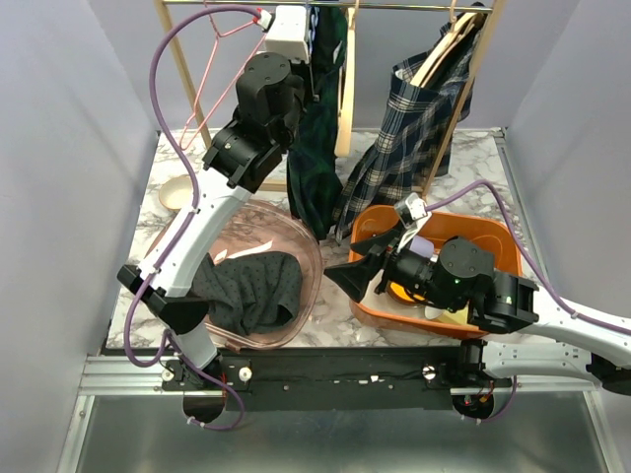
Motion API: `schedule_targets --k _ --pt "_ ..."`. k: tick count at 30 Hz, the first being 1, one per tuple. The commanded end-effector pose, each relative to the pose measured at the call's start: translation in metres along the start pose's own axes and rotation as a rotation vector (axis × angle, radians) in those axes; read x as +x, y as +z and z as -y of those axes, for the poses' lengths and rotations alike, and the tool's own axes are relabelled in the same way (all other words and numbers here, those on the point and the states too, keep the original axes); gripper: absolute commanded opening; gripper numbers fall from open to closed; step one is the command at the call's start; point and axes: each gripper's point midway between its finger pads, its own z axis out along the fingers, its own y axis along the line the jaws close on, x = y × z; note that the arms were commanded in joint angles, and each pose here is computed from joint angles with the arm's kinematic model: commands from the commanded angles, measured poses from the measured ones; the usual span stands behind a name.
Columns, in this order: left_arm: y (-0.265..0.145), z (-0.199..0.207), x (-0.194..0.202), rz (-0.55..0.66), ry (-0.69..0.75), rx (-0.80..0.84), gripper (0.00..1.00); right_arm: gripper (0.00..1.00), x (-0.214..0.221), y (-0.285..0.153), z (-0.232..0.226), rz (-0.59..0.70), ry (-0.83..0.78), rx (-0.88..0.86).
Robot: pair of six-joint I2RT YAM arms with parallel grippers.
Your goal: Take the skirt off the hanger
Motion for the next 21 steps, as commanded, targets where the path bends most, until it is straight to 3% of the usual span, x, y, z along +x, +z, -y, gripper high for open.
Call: schedule_targets --k 1,21 --pt "-0.015 -0.014 -0.079 0.206 -0.12 -0.028 0.0 0.99 -0.016 -0.004 -0.003 0.048 0.003 -0.003" --pt "-0.048 -0.025 -0.078 0.168 -0.081 0.014 0.0 1.0 -0.018 0.004 -0.01 0.039 0.007 -0.021"
